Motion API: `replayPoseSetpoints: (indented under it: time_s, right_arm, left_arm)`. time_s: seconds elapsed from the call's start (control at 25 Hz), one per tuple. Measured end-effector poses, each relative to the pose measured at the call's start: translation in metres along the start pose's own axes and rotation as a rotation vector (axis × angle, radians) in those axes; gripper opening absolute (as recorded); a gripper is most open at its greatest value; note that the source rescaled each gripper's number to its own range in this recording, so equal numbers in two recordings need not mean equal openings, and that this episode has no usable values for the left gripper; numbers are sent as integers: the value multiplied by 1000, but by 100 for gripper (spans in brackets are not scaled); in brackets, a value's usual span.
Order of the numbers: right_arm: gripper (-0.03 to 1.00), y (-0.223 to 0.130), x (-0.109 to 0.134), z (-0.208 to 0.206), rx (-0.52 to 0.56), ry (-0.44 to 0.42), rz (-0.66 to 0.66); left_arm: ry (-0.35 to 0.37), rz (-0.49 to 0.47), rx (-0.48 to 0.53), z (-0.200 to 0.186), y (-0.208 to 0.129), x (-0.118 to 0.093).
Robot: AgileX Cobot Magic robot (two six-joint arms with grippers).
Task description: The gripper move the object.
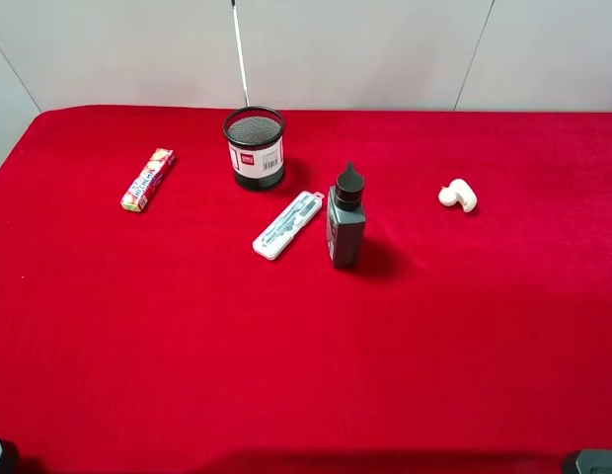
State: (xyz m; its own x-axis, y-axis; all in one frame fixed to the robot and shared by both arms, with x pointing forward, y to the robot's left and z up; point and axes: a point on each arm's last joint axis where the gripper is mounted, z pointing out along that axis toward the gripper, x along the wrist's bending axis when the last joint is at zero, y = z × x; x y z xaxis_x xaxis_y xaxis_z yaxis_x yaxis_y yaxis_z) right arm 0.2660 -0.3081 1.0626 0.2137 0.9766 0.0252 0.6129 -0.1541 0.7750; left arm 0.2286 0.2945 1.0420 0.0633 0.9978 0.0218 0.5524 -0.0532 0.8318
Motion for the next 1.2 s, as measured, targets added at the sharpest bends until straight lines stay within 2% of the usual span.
replayPoseSetpoints:
  time_s: [0.12, 0.36, 0.48, 0.76, 0.84, 1.2]
  right_arm:
    - [100, -9, 1, 2, -51, 13, -16]
    - [100, -25, 2, -20, -246, 28, -102]
    - [100, -26, 3, -21, -256, 56, -134]
    - [100, -26, 2, -21, -263, 243, -265]
    - [100, -26, 2, -21, -260, 280, -264]
    - [100, -25, 0, -21, -256, 272, -219]
  left_arm:
    - [0, 0, 0, 0, 0, 0]
    - [0, 0, 0, 0, 0, 0]
    - [0, 0, 0, 0, 0, 0]
    - [0, 0, 0, 0, 0, 0]
    - [0, 0, 0, 0, 0, 0]
    - [0, 0, 0, 0, 0, 0]
